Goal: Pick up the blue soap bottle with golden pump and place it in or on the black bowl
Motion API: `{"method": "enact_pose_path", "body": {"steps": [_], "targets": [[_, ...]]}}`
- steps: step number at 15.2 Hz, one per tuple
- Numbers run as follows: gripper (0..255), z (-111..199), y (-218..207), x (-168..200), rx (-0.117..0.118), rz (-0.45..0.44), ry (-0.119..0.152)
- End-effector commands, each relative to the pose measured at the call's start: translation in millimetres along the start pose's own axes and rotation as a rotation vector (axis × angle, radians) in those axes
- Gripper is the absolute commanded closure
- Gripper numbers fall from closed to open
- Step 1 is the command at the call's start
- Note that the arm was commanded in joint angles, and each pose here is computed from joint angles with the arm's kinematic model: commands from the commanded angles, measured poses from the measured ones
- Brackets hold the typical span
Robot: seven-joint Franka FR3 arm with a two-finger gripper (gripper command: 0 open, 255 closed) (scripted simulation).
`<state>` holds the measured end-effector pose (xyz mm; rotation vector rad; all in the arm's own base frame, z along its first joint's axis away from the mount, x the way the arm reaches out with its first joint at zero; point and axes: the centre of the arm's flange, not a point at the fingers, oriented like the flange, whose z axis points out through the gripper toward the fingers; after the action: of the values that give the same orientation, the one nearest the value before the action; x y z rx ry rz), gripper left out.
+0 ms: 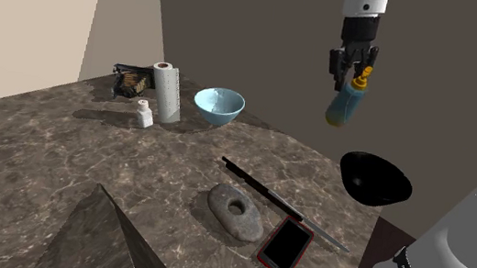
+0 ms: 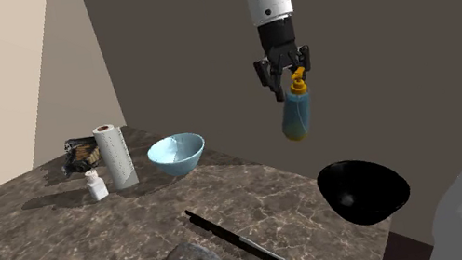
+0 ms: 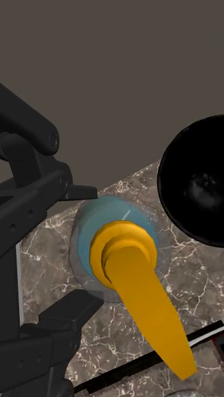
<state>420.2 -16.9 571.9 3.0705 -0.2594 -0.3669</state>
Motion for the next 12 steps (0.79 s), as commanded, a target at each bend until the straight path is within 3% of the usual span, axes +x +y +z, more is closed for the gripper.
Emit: {"method": "enact_pose_path", "body": {"steps": [1, 10, 12], "targets": [[255, 5.5, 15.9, -26.8, 0.005, 0.02, 0.0], [255, 27.9, 63.0, -140.5, 0.005, 0.02, 0.0], [255, 38.1, 62.4, -138.1, 0.005, 0.02, 0.0]]}}
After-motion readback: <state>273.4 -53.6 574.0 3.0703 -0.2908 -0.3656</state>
